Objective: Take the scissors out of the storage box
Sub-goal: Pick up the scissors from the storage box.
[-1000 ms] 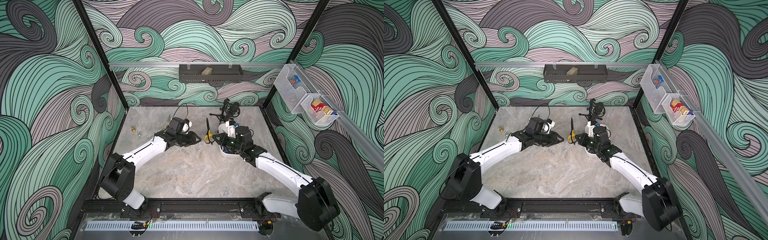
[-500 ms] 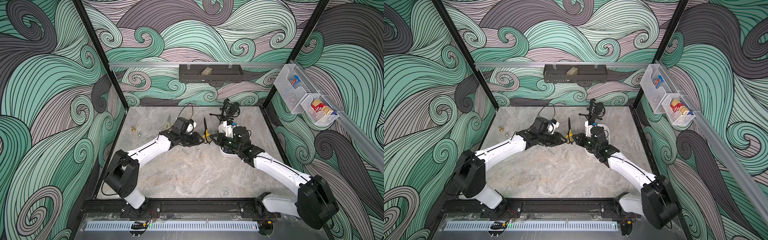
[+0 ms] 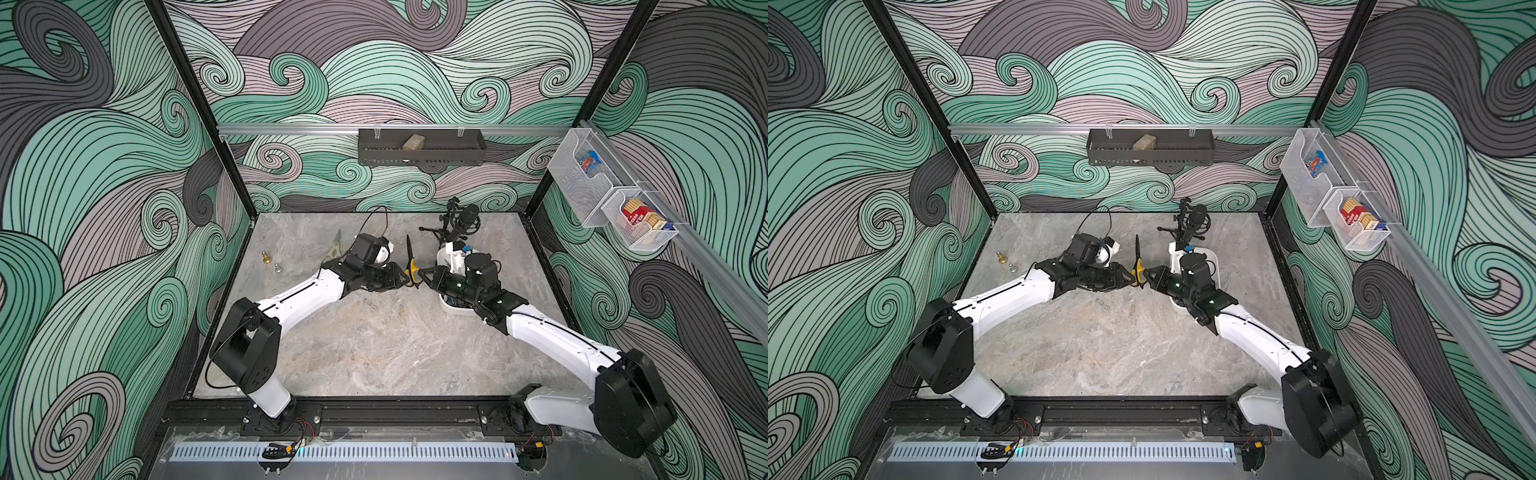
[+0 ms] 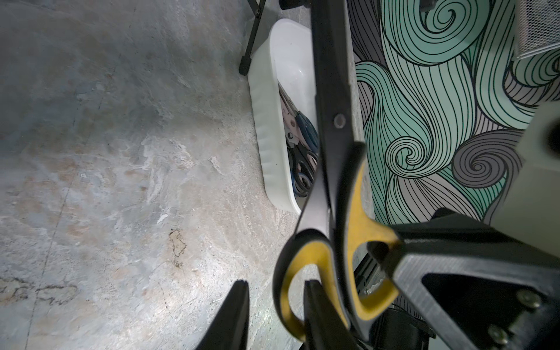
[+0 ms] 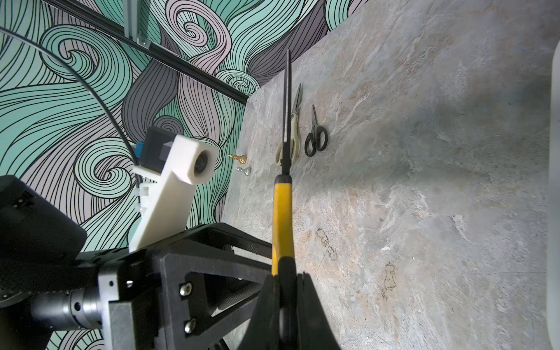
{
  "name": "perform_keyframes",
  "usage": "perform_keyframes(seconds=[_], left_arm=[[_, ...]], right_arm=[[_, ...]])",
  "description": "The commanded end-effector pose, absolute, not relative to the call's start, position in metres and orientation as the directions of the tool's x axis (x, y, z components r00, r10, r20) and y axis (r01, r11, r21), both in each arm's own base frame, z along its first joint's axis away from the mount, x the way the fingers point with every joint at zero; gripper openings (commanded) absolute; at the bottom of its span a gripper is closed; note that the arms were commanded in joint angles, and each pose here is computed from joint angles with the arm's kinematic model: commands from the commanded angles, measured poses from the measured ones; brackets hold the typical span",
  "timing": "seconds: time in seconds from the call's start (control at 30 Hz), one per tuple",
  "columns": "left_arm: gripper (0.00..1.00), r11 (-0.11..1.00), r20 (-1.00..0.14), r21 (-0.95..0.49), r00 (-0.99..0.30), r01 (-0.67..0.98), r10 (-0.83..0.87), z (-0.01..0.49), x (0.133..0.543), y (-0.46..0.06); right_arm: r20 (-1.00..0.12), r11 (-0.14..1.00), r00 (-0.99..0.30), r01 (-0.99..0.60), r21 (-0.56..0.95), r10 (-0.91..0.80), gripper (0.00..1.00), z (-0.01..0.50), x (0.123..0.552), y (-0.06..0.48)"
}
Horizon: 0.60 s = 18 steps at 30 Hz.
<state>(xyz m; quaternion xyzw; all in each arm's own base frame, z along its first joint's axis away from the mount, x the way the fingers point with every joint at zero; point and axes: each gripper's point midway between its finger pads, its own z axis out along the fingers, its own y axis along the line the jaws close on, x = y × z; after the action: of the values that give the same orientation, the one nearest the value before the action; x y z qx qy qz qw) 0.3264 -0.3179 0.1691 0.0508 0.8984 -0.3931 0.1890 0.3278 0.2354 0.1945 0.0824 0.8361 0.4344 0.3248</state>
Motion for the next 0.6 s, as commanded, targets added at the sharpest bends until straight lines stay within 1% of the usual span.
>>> perform_keyframes(seconds=[0.0, 0.1, 0.33, 0.37, 0.4, 0.43, 0.47, 0.5, 0.53, 0.57], left_arm=[[0.31, 0.683, -0.397, -0.688, -0.915, 0.246, -0.071, 0.1754, 0.3334, -0.3249], [0.25, 0.683, -0.395, -0.688, -0.916, 0.248, -0.066, 0.1750, 0.3333, -0.3264], [0.06, 0.676, -0.390, -0.693, -0.919, 0.250, -0.060, 0.1756, 0.3321, -0.3297], [0.05, 0.675, -0.389, -0.695, -0.919, 0.249, -0.061, 0.1759, 0.3324, -0.3297], [0.04, 0.672, -0.386, -0.697, -0.920, 0.249, -0.060, 0.1754, 0.3318, -0.3305], [0.04, 0.670, -0.382, -0.700, -0.922, 0.247, -0.059, 0.1753, 0.3315, -0.3313], [0.04, 0.667, -0.379, -0.703, -0.923, 0.247, -0.057, 0.1754, 0.3310, -0.3319], [0.04, 0.664, -0.375, -0.706, -0.925, 0.246, -0.056, 0.1748, 0.3307, -0.3326], [0.04, 0.660, -0.374, -0.710, -0.926, 0.247, -0.056, 0.1759, 0.3304, -0.3332], [0.04, 0.658, -0.371, -0.712, -0.927, 0.244, -0.057, 0.1754, 0.3304, -0.3338]], right_arm=[[-0.482, 0.561, -0.764, -0.192, 0.805, 0.429, 0.00, 0.2140, 0.3311, 0.2451], [-0.478, 0.557, -0.765, -0.191, 0.808, 0.432, 0.00, 0.2125, 0.3303, 0.2450], [-0.471, 0.544, -0.766, -0.192, 0.817, 0.437, 0.00, 0.2099, 0.3282, 0.2452], [-0.470, 0.539, -0.767, -0.195, 0.820, 0.437, 0.00, 0.2100, 0.3273, 0.2460], [-0.467, 0.535, -0.767, -0.194, 0.822, 0.440, 0.05, 0.2093, 0.3270, 0.2461], [-0.465, 0.532, -0.767, -0.193, 0.824, 0.442, 0.15, 0.2093, 0.3269, 0.2460], [-0.464, 0.534, -0.767, -0.191, 0.824, 0.442, 0.27, 0.2081, 0.3269, 0.2455], [-0.466, 0.535, -0.767, -0.192, 0.823, 0.441, 0.41, 0.2078, 0.3270, 0.2458], [-0.467, 0.535, -0.767, -0.193, 0.823, 0.441, 0.49, 0.2081, 0.3270, 0.2458], [-0.470, 0.535, -0.765, -0.196, 0.822, 0.441, 0.53, 0.2089, 0.3274, 0.2454]])
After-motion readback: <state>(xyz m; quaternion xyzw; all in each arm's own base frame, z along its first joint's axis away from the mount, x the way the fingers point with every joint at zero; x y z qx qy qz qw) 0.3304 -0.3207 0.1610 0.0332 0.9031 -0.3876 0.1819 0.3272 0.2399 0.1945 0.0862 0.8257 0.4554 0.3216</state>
